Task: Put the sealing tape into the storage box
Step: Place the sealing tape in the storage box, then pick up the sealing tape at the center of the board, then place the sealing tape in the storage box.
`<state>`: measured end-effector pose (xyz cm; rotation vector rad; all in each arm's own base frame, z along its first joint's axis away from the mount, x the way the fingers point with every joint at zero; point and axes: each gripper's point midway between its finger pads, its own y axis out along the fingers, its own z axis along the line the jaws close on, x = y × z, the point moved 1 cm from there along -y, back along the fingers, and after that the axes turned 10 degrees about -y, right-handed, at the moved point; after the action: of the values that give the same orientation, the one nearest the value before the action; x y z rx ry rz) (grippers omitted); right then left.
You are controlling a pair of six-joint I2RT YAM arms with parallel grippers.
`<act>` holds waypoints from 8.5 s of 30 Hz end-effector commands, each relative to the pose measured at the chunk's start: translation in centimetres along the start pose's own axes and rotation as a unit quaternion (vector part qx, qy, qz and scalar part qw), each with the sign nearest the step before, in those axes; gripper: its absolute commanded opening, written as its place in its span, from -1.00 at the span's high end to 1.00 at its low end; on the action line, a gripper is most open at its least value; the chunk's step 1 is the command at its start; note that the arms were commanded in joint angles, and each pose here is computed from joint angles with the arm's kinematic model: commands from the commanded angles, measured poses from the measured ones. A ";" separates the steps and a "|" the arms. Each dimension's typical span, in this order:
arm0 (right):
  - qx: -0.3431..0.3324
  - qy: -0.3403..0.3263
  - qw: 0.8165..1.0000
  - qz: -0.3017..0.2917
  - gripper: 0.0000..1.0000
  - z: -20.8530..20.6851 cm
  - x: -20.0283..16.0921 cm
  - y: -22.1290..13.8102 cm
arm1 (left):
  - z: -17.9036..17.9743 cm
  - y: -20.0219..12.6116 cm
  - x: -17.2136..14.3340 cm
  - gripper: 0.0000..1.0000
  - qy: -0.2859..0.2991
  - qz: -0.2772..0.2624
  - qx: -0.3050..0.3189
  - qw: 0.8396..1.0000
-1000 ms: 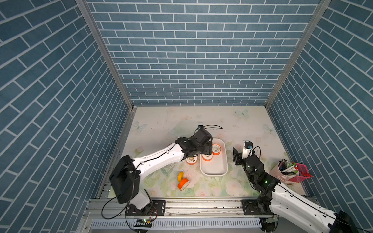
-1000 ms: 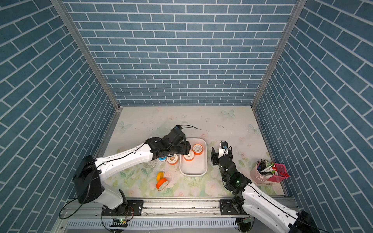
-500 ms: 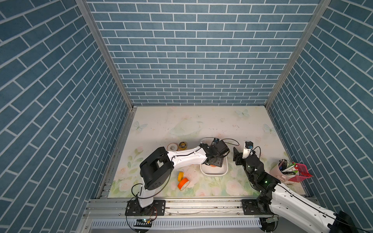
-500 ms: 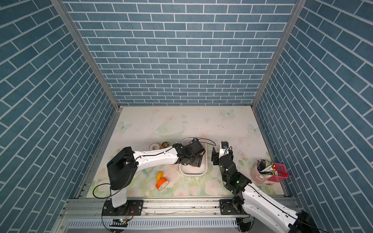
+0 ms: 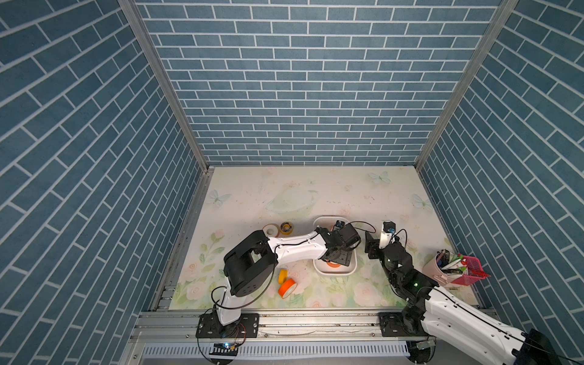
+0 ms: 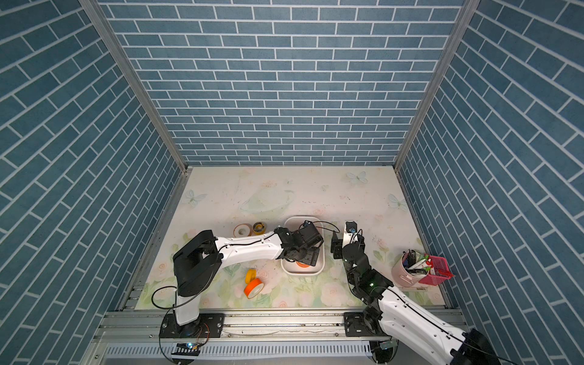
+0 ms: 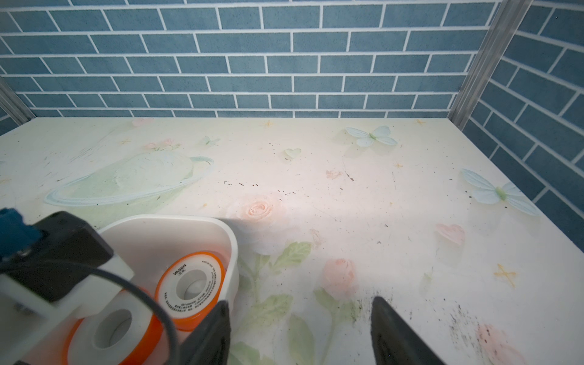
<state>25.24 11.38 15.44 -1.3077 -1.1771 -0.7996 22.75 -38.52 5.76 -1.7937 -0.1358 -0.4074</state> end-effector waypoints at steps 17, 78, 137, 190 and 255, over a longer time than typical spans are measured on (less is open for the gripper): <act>-0.007 0.010 1.000 0.002 -0.41 -0.2 0.0 0.1 | 3.3 -5.4 0.5 0.93 0.019 -0.036 0.040 0.998; 0.088 -0.023 0.996 0.012 -0.49 3.7 3.5 1.0 | 14.0 -14.9 4.9 0.04 -0.066 -0.147 0.068 0.985; 0.394 -0.314 0.816 0.285 -0.52 40.8 -3.5 13.6 | 31.6 -24.8 4.7 -1.00 -0.264 -0.316 0.121 0.903; 0.383 -0.212 0.869 0.231 -0.07 18.5 -2.4 -1.8 | 31.3 -24.6 4.8 -1.00 -0.261 -0.315 0.113 0.906; 0.247 -0.170 0.948 0.108 -0.49 14.3 1.6 1.0 | 30.7 -23.6 5.0 -1.00 -0.250 -0.298 0.098 0.916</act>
<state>21.66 27.27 11.96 -1.0979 -1.3424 0.1351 26.34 -3.28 23.18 -1.5805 -1.0869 -0.3276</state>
